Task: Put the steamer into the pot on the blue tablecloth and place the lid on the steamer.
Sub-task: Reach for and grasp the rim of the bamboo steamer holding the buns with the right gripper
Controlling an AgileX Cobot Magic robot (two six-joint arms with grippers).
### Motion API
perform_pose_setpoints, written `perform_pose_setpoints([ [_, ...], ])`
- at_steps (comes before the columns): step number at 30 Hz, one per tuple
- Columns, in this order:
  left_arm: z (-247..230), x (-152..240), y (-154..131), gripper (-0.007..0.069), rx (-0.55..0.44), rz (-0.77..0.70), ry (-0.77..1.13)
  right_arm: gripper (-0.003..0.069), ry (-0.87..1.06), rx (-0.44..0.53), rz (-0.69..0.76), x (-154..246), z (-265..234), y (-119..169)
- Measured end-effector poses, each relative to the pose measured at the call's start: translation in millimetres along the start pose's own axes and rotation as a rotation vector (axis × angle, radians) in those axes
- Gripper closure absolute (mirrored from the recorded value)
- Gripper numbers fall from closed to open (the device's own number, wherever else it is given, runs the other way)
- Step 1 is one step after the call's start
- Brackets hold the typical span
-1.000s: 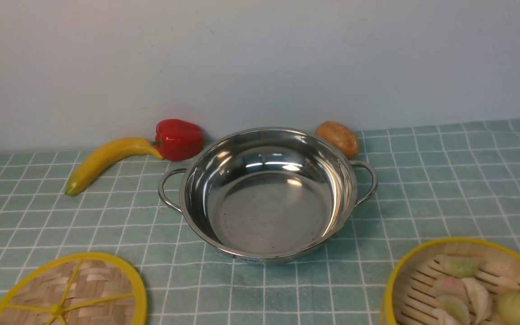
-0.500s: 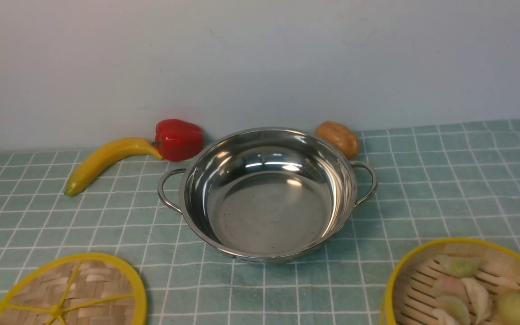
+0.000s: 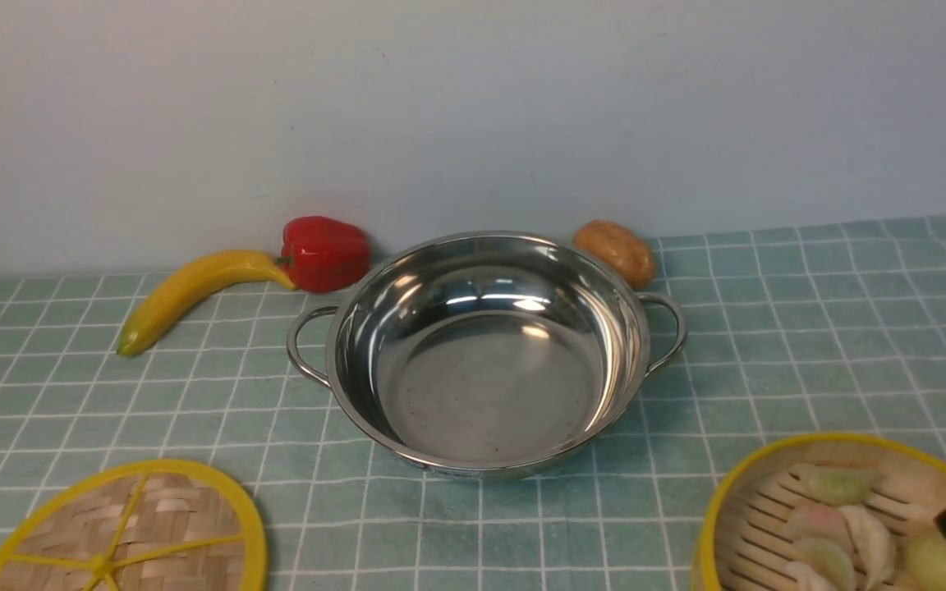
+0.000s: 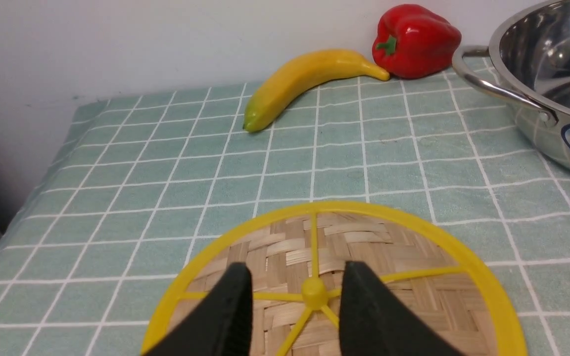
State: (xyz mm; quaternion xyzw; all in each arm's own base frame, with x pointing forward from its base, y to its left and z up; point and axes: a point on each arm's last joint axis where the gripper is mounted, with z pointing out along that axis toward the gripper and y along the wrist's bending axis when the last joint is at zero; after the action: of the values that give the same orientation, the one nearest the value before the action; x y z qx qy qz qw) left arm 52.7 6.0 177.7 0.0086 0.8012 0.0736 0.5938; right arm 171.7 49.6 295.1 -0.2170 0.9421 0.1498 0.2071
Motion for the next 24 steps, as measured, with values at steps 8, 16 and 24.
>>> perform_pose_setpoints([
  [8, 0, 0, 0, 0.0382, 0.0, 0.0, 0.0, 0.0416, 0.184, -0.077, -0.11, -35, 67, 41],
  [16, 0, 0, 0, 0.0382, 0.0, 0.0, 0.0, 0.0416, 0.367, 0.026, -0.041, -34, 122, 56],
  [24, 0, 0, 0, 0.0382, 0.0, 0.0, 0.0, 0.0416, 0.399, 0.01, -0.014, -34, 142, 55],
])
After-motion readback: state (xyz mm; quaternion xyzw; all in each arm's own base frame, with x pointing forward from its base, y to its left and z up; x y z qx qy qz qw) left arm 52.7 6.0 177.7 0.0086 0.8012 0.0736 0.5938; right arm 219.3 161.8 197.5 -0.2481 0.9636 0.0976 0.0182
